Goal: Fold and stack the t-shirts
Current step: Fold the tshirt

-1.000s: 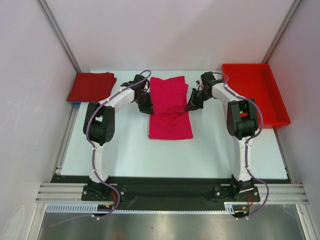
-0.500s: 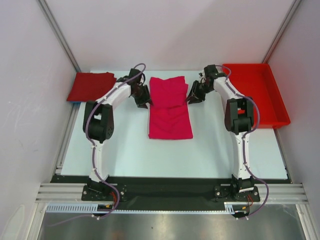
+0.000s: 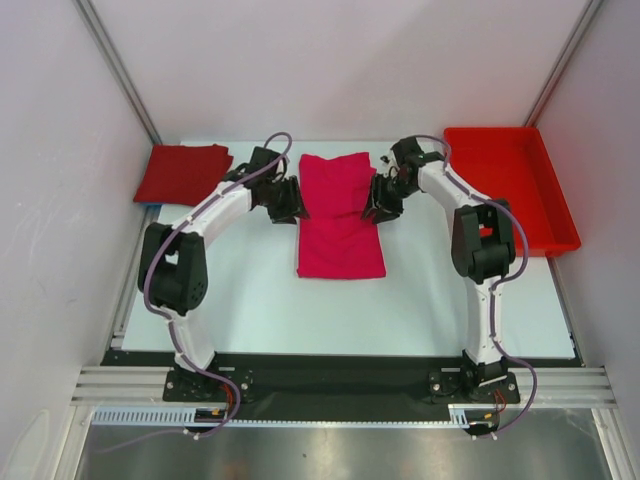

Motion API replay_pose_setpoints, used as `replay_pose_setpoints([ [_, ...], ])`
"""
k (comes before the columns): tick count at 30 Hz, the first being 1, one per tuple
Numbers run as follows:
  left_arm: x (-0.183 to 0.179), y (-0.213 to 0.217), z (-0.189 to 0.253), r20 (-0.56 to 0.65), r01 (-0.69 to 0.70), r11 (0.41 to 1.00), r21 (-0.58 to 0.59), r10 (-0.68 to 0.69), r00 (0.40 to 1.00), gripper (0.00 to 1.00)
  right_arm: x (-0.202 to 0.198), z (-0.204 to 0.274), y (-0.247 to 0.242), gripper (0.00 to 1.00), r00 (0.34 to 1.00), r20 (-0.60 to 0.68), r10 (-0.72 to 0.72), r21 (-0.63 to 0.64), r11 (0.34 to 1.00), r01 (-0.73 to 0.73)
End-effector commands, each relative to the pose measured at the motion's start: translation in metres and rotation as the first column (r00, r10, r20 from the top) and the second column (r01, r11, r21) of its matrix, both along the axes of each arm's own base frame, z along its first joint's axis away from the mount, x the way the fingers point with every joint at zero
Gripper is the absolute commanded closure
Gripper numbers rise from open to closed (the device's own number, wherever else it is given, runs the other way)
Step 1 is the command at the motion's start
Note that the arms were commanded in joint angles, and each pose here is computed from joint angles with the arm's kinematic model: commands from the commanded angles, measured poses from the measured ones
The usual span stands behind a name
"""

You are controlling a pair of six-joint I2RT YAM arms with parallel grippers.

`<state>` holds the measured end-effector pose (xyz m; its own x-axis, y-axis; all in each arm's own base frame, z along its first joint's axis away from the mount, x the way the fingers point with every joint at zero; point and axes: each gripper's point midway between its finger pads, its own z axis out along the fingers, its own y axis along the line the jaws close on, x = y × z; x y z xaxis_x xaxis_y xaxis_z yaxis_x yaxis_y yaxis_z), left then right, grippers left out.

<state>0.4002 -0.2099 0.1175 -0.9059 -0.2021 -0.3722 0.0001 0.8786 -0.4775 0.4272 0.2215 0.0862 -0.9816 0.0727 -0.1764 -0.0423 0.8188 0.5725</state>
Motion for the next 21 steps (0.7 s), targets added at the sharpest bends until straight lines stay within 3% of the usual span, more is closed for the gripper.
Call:
replay_pose_setpoints([
  [1,0.017,-0.003,-0.001,0.092,0.048,0.998,0.038,-0.051,0.994,0.52,0.021,0.001,-0.004,0.54,0.995,0.095,0.020,-0.025,1.000,-0.018],
  [8,0.046,-0.001,-0.020,0.087,0.078,0.989,0.123,-0.089,0.992,0.50,0.049,-0.008,-0.012,0.45,0.988,0.145,0.048,-0.114,0.993,-0.032],
  [21,0.058,-0.009,-0.042,0.042,0.087,0.991,0.100,-0.092,0.995,0.57,0.049,-0.024,-0.005,0.55,0.991,0.111,0.072,-0.099,0.993,-0.061],
])
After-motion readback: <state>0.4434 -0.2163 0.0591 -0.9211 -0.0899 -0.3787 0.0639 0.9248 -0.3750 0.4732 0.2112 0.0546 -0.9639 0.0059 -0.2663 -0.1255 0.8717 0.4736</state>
